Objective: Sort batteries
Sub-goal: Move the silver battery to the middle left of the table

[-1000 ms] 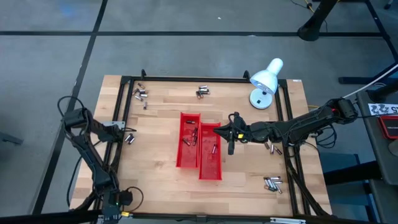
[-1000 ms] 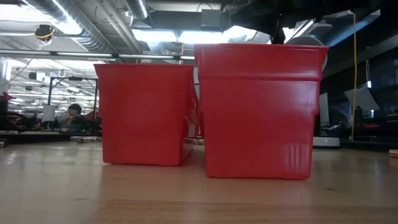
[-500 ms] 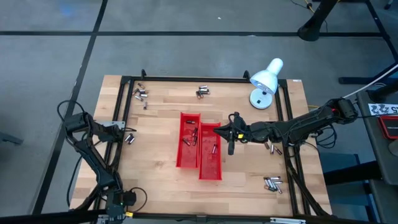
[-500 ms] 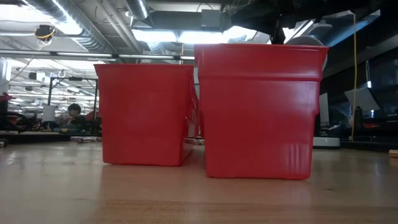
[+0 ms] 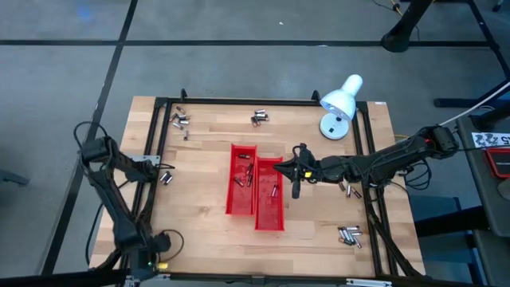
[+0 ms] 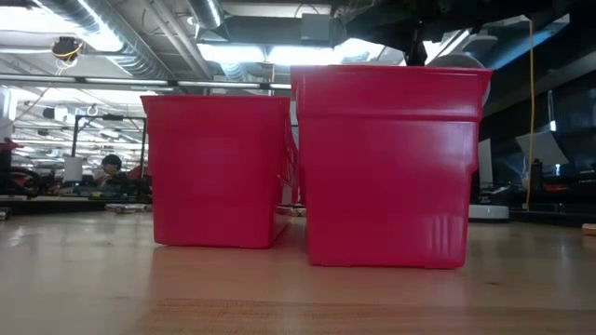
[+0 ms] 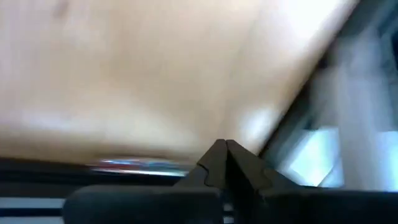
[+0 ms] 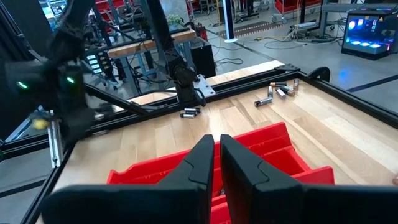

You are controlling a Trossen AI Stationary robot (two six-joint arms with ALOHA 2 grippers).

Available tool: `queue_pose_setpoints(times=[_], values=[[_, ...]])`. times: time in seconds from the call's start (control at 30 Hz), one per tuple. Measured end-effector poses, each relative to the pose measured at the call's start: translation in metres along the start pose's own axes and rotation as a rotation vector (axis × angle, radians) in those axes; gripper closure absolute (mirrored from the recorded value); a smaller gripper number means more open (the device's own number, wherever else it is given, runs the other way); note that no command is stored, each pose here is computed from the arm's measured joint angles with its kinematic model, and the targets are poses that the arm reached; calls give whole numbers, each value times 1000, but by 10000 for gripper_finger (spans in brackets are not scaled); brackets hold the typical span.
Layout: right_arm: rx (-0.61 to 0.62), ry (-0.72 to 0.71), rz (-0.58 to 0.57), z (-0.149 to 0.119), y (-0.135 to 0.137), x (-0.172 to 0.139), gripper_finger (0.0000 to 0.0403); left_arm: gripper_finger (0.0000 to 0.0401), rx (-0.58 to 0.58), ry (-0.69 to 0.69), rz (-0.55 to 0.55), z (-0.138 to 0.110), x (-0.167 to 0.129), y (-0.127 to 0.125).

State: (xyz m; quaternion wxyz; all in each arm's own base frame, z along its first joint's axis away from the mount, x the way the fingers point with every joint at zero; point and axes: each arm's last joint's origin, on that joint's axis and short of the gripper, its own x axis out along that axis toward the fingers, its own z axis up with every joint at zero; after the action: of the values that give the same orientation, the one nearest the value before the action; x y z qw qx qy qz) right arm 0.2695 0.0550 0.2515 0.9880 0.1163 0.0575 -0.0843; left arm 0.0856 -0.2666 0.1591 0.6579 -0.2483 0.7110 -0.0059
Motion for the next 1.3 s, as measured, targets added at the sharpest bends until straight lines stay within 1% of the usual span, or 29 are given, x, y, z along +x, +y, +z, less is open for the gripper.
queue_pose_setpoints(times=[0.03, 0.07, 0.1, 0.13, 0.17, 0.2, 0.27, 0.3, 0.4, 0.43, 0.5, 0.57, 0.6, 0.83, 0.97, 1.03, 1.13, 1.17, 1.3], values=[[0, 1, 0, 0, 0, 0, 372, 401, 9, -27, -63, -2, -9, -5], [0, -1, -2, 0, 0, 0, 372, 401, 37, -58, -41, -2, -16, -4], [1, -4, -6, 0, 0, 0, 372, 401, 31, -80, 54, -1, -22, 7], [1, -4, -7, 0, 0, 0, 372, 401, -15, -84, 122, 0, -24, 17], [2, -8, -10, 1, 0, 0, 372, 401, -32, -95, 160, 0, -22, 21], [2, -8, -14, 1, 0, 0, 372, 401, -12, -111, 147, 0, -21, 18], [2, -7, -19, 1, -1, 0, 372, 401, -23, -136, 122, 0, -34, 14], [2, -10, -22, 1, 0, 0, 372, 401, -12, -153, 115, 1, -35, 13], [1, -10, -32, -1, 0, 1, 372, 401, -24, -187, 155, 3, -35, 18], [-2, -1, -35, -2, 0, 1, 372, 401, -25, -188, 152, 3, -38, 19], [-1, -3, -37, -2, -1, 2, 372, 401, -16, -170, 121, 3, -38, 15], [-1, -4, -38, -2, -1, 2, 372, 401, -17, -155, 169, 3, -37, 20], [-4, 1, -43, -3, -1, 3, 372, 401, -20, -155, 176, 4, -37, 21], [-4, 0, -43, -3, -1, 3, 372, 397, -42, -111, 172, 11, -38, 20], [-5, 1, -43, -3, -1, 3, 372, 368, -54, -23, 172, 12, -39, 20], [-5, 0, -43, -3, -1, 3, 372, 347, -55, -12, 176, 12, -39, 20], [-5, 1, -44, -3, -1, 3, 372, 312, -114, -18, 192, 13, -36, 24], [-5, 1, -44, -3, -1, 3, 372, 301, -160, -26, 196, 13, -35, 26], [-7, 3, -44, -4, -1, 3, 372, 270, -467, -75, 226, 21, -27, 39]])
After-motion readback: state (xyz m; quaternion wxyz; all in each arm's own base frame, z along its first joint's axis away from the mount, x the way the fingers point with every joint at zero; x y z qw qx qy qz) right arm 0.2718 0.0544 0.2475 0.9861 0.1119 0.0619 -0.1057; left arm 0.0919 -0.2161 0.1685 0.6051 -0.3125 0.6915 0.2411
